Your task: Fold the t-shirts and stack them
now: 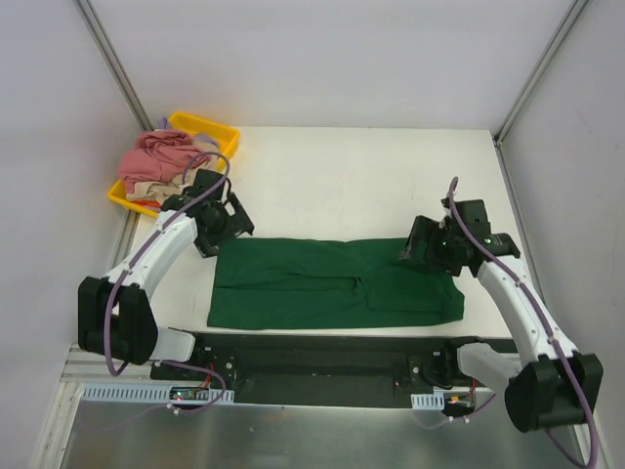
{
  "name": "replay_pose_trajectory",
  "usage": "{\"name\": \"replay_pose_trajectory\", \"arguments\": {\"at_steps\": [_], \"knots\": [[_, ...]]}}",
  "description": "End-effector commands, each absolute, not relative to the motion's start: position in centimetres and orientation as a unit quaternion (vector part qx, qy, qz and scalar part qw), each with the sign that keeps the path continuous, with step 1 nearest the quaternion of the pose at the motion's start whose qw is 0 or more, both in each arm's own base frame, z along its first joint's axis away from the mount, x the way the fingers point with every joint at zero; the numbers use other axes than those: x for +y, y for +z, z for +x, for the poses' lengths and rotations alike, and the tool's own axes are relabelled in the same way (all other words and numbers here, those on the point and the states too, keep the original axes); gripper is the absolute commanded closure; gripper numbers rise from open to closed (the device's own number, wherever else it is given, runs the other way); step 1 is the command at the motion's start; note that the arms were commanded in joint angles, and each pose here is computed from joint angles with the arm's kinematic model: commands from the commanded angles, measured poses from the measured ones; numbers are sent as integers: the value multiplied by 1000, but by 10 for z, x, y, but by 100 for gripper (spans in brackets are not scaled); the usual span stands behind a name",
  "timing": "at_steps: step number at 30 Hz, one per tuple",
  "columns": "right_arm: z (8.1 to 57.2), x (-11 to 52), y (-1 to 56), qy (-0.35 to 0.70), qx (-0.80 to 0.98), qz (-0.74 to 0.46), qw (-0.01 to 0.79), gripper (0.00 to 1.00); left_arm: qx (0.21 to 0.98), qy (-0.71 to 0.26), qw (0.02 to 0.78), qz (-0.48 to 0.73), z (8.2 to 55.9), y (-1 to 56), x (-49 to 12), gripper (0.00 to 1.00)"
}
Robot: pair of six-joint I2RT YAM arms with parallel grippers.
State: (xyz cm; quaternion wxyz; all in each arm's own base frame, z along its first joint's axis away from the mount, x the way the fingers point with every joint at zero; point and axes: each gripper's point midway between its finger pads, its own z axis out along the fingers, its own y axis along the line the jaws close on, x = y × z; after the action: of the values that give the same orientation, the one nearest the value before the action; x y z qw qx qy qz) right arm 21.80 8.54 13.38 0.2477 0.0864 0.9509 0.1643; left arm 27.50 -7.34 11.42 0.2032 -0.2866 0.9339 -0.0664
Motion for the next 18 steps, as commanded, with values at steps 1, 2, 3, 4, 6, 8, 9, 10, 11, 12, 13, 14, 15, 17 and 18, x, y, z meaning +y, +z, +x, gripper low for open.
{"name": "replay_pose_trajectory", "arguments": {"at_steps": [1, 2, 3, 4, 6, 8, 9, 10, 11, 12, 13, 14, 15, 17, 18], "knots": [[236, 107, 110, 207, 948, 129, 206, 4, 948, -159, 171, -214, 295, 104, -131, 1], [239, 108, 101, 205, 949, 139, 195, 4, 953, -154, 156, -210, 295, 94, -135, 1], [242, 109, 90, 202, 952, 141, 183, 4, 957, -152, 144, -202, 294, 87, -139, 1], [247, 109, 82, 195, 955, 143, 174, 4, 960, -147, 128, -199, 292, 76, -141, 1], [259, 101, 65, 159, 963, 158, 150, 4, 966, -136, 99, -199, 286, 57, -141, 1], [271, 92, 52, 125, 969, 170, 130, 4, 969, -123, 79, -199, 280, 43, -138, 1], [279, 91, 49, 122, 970, 169, 125, 4, 971, -117, 71, -197, 275, 37, -136, 1], [286, 91, 44, 117, 971, 173, 113, 4, 971, -112, 65, -198, 272, 34, -135, 1], [298, 89, 43, 117, 971, 176, 113, 4, 972, -109, 61, -197, 267, 30, -133, 1], [311, 90, 39, 118, 972, 172, 110, 4, 973, -106, 50, -201, 258, 26, -131, 1], [329, 89, 37, 117, 972, 171, 112, 4, 972, -110, 40, -206, 251, 24, -132, 1], [347, 89, 35, 115, 973, 167, 114, 4, 971, -122, 27, -204, 243, 22, -137, 1], [369, 94, 32, 121, 973, 163, 109, 4, 970, -138, 16, -198, 237, 22, -144, 1], [407, 111, 21, 143, 975, 156, 73, 4, 969, -178, -10, -169, 223, 27, -167, 1], [435, 122, 22, 157, 974, 144, 80, 4, 968, -201, -19, -146, 217, 31, -181, 1]]}}
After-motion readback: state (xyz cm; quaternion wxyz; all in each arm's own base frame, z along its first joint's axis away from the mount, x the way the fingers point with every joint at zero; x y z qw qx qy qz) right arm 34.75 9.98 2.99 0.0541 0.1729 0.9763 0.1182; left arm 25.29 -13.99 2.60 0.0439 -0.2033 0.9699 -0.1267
